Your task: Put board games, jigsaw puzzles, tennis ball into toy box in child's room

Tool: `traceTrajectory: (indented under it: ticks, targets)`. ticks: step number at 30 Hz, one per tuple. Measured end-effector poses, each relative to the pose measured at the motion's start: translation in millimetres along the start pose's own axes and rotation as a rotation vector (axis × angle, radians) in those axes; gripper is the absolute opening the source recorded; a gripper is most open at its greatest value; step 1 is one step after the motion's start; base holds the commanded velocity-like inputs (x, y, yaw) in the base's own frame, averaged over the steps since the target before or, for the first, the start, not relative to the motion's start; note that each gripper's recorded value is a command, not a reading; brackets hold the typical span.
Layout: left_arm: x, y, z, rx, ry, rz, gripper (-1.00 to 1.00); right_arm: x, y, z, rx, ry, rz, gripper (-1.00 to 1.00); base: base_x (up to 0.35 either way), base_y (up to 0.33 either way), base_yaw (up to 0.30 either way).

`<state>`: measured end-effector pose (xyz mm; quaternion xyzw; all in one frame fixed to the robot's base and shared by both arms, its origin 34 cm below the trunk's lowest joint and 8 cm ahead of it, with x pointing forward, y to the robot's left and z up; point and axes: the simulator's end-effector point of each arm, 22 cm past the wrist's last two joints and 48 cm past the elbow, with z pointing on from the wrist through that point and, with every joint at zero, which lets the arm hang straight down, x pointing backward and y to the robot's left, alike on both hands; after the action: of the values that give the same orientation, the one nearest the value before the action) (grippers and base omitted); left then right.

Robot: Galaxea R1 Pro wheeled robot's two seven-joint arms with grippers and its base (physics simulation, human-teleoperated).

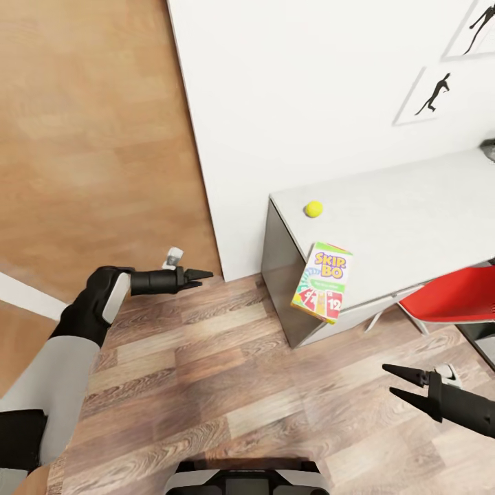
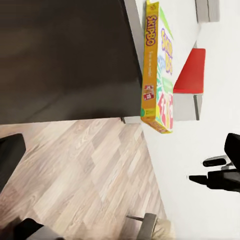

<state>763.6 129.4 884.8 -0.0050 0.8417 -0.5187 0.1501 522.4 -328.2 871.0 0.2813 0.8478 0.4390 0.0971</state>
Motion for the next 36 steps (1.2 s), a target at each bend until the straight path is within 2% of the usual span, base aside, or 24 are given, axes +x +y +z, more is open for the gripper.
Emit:
traceTrajectory:
  ticks: [2,5,12,18,22,24,27,29,32,36]
  targets:
    - [7,6,5.6,-0.01,0.014,-0.02,1.0,-4,-2,-4.5,-0.002,-0.015,0.009,1.0,0.0,0.0,-0.199]
    - [23,21,13.1,-0.019,0.038,-0.079,1.0,-8,0,-9.1,-0.027,-0.029,0.016,1.0,0.0,0.0,-0.243]
    - [30,35,18.4,-0.015,0.007,-0.071,1.0,-7,4,-9.1,-0.037,-0.029,0.005,1.0,0.0,0.0,-0.267]
    - [51,52,22.0,-0.013,-0.005,-0.105,1.0,-7,2,-8.9,-0.026,-0.027,-0.001,1.0,0.0,0.0,-0.278]
    - [83,68,23.0,-0.009,-0.02,-0.14,1.0,-5,2,-7.4,-0.028,-0.027,-0.003,1.0,0.0,0.0,-0.28]
    - [85,66,20.9,0.015,-0.036,-0.15,1.0,-5,3,-6.7,-0.029,-0.027,-0.002,1.0,0.0,0.0,-0.274]
    - [82,47,16.8,0.113,-0.067,-0.173,1.0,-5,3,-6.5,-0.03,-0.027,-0.002,1.0,0.015,0.0,-0.173]
    - [80,39,15.8,0.155,-0.077,-0.177,1.0,-5,3,-6.5,-0.03,-0.028,-0.003,1.0,0.065,-0.015,-0.072]
    - [80,32,16.6,0.185,-0.082,-0.178,1.0,-4,3,-6.4,-0.031,-0.028,-0.002,1.0,0.142,-0.115,-0.029]
    - [81,29,18.2,0.194,-0.08,-0.177,1.0,-5,2,-6.8,-0.028,-0.029,0.0,1.0,0.169,-0.156,-0.053]
